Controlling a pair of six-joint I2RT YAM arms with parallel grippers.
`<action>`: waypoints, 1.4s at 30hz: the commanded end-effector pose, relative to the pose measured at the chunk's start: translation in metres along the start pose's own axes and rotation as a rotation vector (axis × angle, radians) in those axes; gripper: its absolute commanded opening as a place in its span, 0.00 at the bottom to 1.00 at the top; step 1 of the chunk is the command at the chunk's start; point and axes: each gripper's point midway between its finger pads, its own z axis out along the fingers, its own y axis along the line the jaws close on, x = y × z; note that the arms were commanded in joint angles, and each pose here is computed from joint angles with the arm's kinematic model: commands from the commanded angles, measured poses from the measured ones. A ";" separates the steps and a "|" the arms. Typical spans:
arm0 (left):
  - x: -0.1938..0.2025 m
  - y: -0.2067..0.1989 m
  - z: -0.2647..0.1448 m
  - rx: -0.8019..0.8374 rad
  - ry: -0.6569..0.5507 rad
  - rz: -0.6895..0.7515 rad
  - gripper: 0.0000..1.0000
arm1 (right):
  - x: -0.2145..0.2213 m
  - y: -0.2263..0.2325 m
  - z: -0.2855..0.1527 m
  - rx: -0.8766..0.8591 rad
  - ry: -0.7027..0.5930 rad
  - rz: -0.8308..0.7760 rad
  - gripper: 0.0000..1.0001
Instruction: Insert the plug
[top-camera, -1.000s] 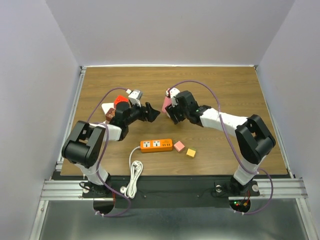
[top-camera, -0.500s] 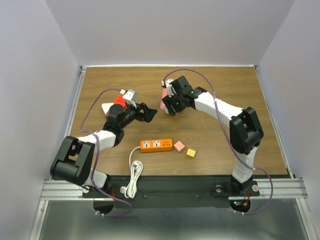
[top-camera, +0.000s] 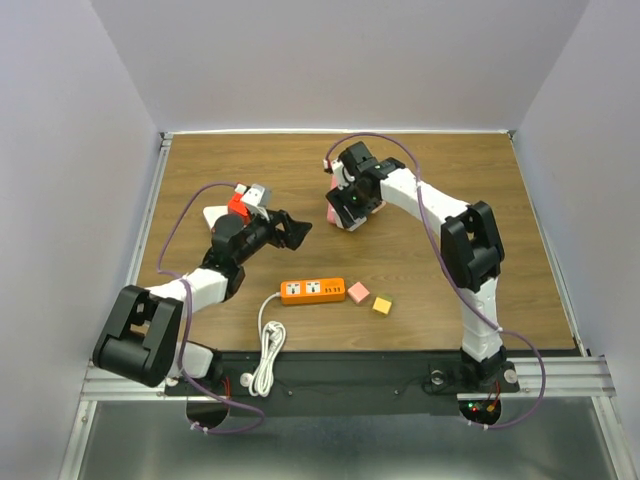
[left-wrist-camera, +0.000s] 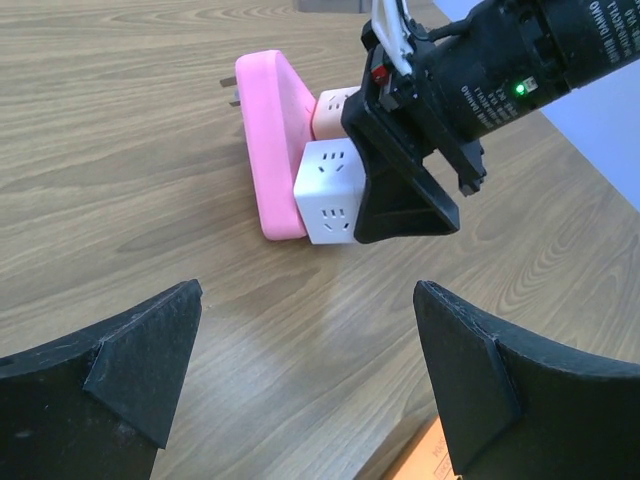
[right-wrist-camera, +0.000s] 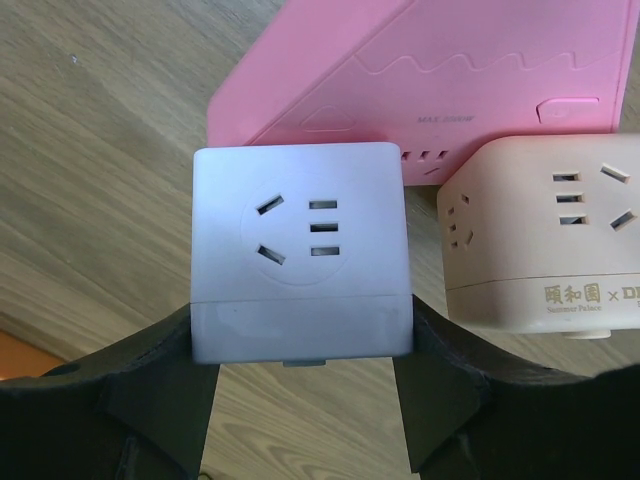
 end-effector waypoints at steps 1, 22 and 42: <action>-0.010 -0.004 -0.007 -0.002 -0.047 0.034 0.99 | -0.032 -0.007 -0.025 0.011 -0.096 -0.019 0.60; 0.015 -0.023 -0.017 -0.078 -0.031 0.067 0.99 | -0.053 0.003 -0.107 0.016 -0.467 0.060 1.00; 0.074 -0.053 -0.067 -0.310 -0.046 -0.166 0.99 | 0.067 0.127 -0.088 -0.538 -0.734 -0.318 0.99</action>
